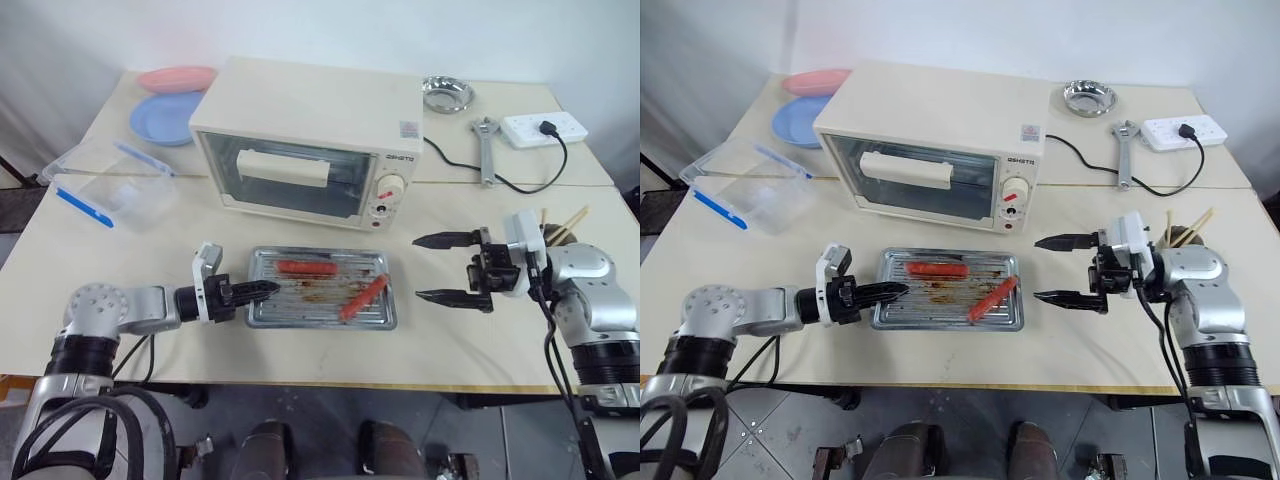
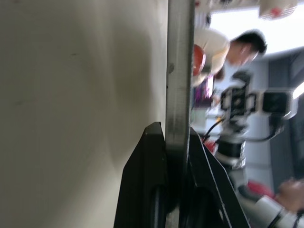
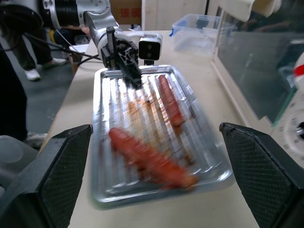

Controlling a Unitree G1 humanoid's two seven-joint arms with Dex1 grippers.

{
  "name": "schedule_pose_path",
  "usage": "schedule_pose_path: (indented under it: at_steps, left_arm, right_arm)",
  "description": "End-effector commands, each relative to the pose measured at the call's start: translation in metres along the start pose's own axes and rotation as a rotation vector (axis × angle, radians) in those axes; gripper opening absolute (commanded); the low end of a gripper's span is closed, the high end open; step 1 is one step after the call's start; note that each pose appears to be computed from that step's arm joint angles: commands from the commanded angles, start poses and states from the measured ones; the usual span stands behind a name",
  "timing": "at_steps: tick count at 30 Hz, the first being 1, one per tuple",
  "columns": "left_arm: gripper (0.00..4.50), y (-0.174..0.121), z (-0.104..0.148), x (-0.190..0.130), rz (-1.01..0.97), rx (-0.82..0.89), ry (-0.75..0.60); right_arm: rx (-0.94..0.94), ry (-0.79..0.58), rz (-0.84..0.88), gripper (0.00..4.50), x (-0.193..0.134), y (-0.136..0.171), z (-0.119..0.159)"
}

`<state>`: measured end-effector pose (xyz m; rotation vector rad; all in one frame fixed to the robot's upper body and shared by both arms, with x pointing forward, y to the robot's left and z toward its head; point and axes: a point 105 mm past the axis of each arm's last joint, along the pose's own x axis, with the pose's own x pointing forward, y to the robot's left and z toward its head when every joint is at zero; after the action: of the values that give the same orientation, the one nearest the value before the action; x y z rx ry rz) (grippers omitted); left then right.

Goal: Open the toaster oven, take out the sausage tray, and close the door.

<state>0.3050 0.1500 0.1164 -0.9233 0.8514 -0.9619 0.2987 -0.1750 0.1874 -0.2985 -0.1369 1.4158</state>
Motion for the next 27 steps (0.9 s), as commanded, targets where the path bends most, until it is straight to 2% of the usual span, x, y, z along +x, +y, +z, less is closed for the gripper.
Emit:
schedule_pose_path:
  at_steps: [1,3,9,18,21,24,27]
  left_arm:
    - [0.00,0.017,-0.003,0.004,0.047,0.006,0.051]
    - [0.00,0.021,-0.002,0.005,0.059,0.022,0.073]
    - [1.81,0.026,0.008,0.005,0.068,0.042,0.084]
    - [4.39,0.032,0.019,-0.019,0.124,0.084,0.062]
    - [4.48,0.033,0.026,-0.044,0.197,0.177,0.074]
    - [4.48,0.027,0.044,-0.073,0.269,0.482,0.074]
    - [4.48,0.019,0.057,-0.081,0.265,0.763,0.042]
  right_arm:
    - [-0.044,0.010,-0.029,4.48,-0.008,-0.001,0.009]
    - [-0.046,0.014,-0.033,4.48,-0.008,0.000,0.009]
    - [-0.053,0.019,-0.052,4.50,-0.010,-0.001,0.011]
    - [-0.049,0.033,-0.052,4.50,-0.012,-0.001,0.011]
    - [-0.043,0.053,-0.042,4.50,-0.014,-0.003,0.008]
    - [-0.009,0.106,-0.003,4.50,-0.015,-0.001,-0.004]
    - [-0.007,0.107,0.022,4.50,-0.011,-0.001,-0.010]
